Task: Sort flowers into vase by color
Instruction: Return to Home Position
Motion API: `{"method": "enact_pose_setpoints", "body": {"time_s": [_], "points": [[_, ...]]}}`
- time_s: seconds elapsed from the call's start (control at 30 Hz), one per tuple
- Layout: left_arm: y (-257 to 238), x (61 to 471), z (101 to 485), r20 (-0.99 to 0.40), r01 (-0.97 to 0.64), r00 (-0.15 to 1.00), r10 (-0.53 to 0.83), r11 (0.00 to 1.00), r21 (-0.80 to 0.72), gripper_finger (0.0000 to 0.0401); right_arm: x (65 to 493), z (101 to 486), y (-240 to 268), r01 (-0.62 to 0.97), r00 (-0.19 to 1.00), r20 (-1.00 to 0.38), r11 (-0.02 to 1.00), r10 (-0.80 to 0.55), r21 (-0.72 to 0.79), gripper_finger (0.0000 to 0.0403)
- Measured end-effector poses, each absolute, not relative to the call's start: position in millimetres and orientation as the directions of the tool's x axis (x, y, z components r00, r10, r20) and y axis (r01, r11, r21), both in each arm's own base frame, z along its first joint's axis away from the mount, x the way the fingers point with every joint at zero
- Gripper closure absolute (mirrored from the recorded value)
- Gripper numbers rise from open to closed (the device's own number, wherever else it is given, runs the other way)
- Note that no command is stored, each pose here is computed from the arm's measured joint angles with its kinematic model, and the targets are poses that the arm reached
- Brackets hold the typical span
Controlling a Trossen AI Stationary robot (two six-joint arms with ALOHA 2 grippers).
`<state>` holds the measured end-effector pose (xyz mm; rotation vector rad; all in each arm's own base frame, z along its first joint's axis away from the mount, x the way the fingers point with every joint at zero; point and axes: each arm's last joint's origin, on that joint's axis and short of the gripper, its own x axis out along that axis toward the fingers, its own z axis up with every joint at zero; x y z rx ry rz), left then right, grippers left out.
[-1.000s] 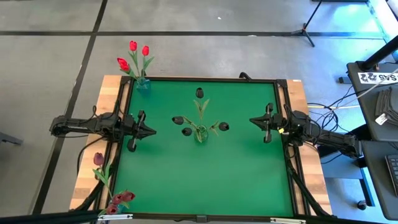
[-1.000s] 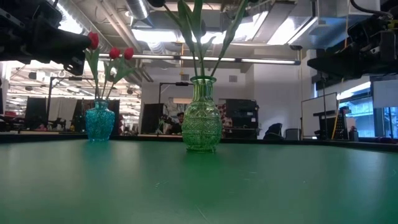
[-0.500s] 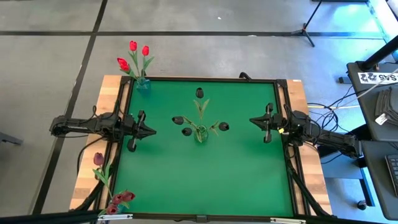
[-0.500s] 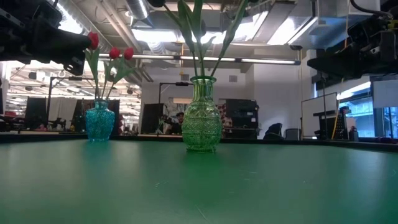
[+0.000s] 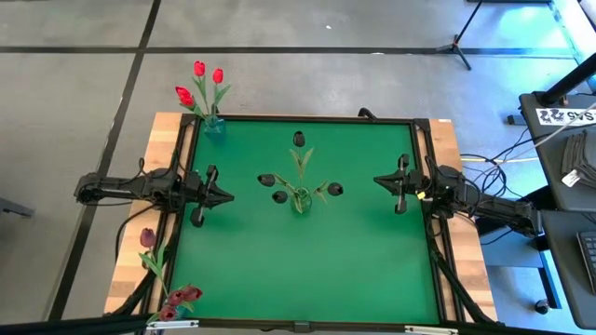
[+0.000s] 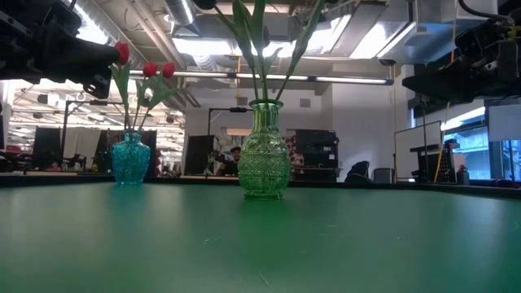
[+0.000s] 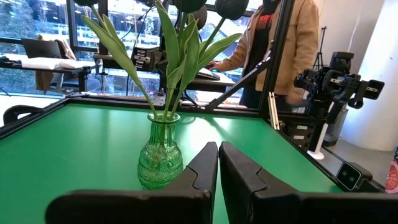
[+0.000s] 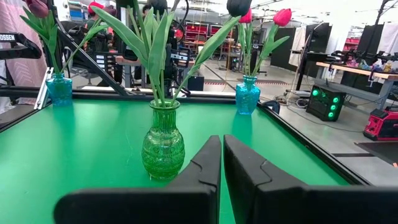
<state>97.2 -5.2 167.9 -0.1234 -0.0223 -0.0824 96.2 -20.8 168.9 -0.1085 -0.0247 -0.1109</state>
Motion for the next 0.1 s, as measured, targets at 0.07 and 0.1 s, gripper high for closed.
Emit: {"method": "enact_pose_setpoints", "body": {"time_s": [0.07,0.1], "points": [[-5.2,97.2,167.9,0.027,0.083,0.996,-0.08,0.989,-0.122,0.0385,96.2,168.9,-20.8,0.112,0.994,0.031,0.988,-0.109,-0.107,0.0384],[-5.2,97.2,167.9,0.027,0.083,0.996,-0.08,0.989,-0.122,0.0385,96.2,168.9,-20.8,0.112,0.994,0.03,0.988,-0.109,-0.107,0.0384]]}}
